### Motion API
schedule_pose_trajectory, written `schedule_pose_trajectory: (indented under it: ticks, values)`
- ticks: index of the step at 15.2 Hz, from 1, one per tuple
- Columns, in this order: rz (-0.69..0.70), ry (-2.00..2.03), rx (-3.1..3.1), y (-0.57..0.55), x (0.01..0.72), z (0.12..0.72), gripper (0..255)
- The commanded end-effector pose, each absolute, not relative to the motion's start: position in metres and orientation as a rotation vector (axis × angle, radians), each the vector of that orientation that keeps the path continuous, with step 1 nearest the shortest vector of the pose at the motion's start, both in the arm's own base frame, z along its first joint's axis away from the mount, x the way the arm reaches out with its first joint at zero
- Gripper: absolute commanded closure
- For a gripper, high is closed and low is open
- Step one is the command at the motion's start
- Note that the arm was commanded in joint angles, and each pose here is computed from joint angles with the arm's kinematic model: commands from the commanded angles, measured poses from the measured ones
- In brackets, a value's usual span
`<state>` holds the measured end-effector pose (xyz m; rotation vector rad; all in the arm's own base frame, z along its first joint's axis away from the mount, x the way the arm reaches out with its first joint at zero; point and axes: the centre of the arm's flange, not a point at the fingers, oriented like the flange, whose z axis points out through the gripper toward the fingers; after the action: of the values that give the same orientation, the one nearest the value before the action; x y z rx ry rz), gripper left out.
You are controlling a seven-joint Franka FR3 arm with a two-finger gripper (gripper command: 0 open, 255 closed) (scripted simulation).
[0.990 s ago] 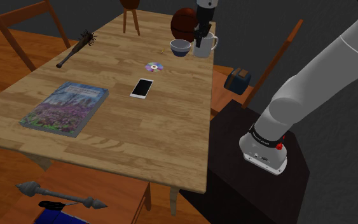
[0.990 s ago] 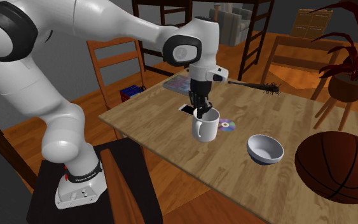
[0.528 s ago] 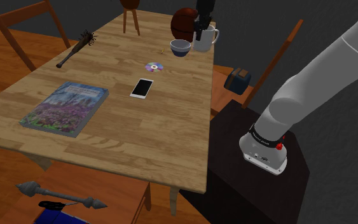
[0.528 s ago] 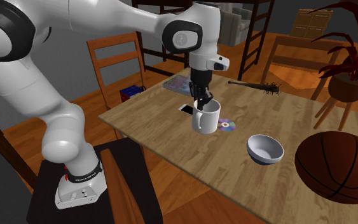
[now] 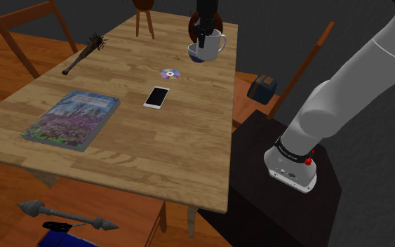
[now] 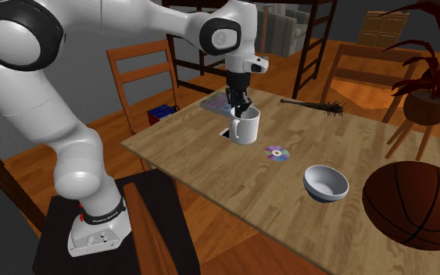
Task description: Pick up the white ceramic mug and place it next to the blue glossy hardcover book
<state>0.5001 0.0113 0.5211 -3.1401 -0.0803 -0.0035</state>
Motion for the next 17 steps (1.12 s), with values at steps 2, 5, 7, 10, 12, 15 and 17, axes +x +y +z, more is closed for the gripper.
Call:
schedule_pose_trajectory:
  ticks: [2,5,7,10,12,15,17]
  values:
    - [-0.004,-0.079,-3.14,0.051,0.511,0.521,255]
    - [-0.004,-0.079,-3.14,0.089,0.52,0.521,255]
    - [-0.004,-0.079,-3.14,0.115,0.526,0.521,255]
    - [-0.004,-0.079,-3.14,0.154,0.536,0.521,255]
    - [-0.004,-0.079,-3.14,0.179,0.542,0.521,255]
    - [-0.004,-0.079,-3.14,0.218,0.551,0.521,255]
    - [-0.004,-0.079,-3.14,0.243,0.557,0.522,255]
